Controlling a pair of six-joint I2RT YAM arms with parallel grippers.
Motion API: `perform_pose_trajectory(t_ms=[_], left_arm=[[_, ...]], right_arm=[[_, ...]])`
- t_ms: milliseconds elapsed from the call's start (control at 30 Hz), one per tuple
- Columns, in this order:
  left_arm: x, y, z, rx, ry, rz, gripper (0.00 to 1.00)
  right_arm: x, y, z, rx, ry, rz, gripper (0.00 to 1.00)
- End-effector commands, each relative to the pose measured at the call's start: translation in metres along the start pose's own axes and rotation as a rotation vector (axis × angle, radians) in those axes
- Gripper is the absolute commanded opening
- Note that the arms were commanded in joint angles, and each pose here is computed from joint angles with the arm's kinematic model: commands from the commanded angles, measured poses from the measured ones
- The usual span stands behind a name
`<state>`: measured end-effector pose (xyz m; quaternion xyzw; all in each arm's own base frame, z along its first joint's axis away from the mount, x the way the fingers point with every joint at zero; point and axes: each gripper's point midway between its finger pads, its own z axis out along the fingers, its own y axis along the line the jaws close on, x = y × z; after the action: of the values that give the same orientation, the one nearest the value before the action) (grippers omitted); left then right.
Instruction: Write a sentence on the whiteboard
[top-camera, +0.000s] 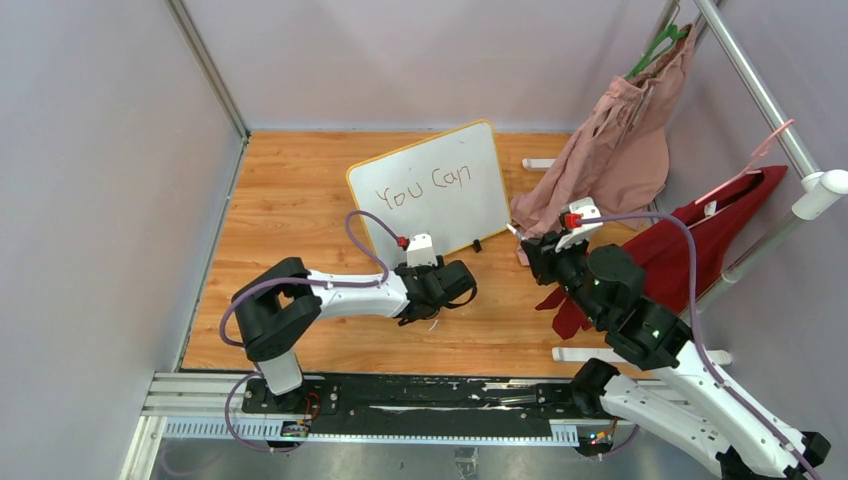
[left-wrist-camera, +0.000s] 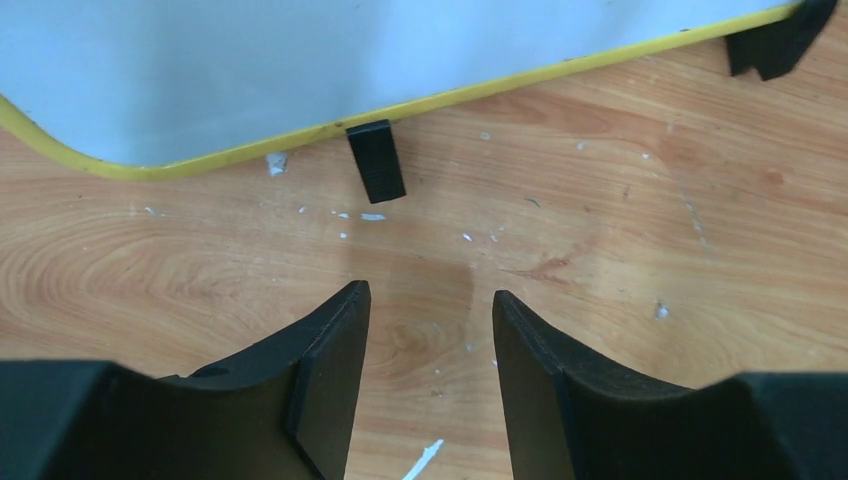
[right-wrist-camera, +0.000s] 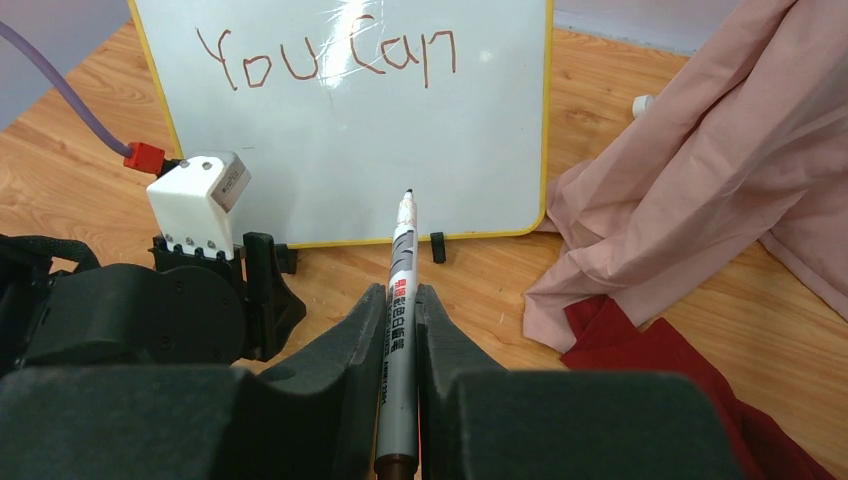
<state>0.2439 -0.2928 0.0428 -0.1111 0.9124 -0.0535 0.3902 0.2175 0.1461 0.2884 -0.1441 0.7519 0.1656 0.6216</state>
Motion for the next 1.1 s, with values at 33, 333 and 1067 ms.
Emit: perform_pose_trajectory(t_ms=[33, 333, 1067], left_arm=[[-0.018, 0.008, 0.007, -0.078, -0.122, -0.024, 0.56], [-0.028, 0.015, 0.020, -0.087, -0.215, 0.031, 0.57], [-0.027, 0.029, 0.043, -0.127, -0.223, 0.062, 0.40]], right_arm=[[-0.015, 0.007, -0.003, -0.035, -0.032, -0.003, 0.00], [-0.011, 0.010, 0.002, -0.041, -0.027, -0.007, 0.00], [-0.005, 0.012, 0.009, -0.045, -0.012, -0.019, 0.00]])
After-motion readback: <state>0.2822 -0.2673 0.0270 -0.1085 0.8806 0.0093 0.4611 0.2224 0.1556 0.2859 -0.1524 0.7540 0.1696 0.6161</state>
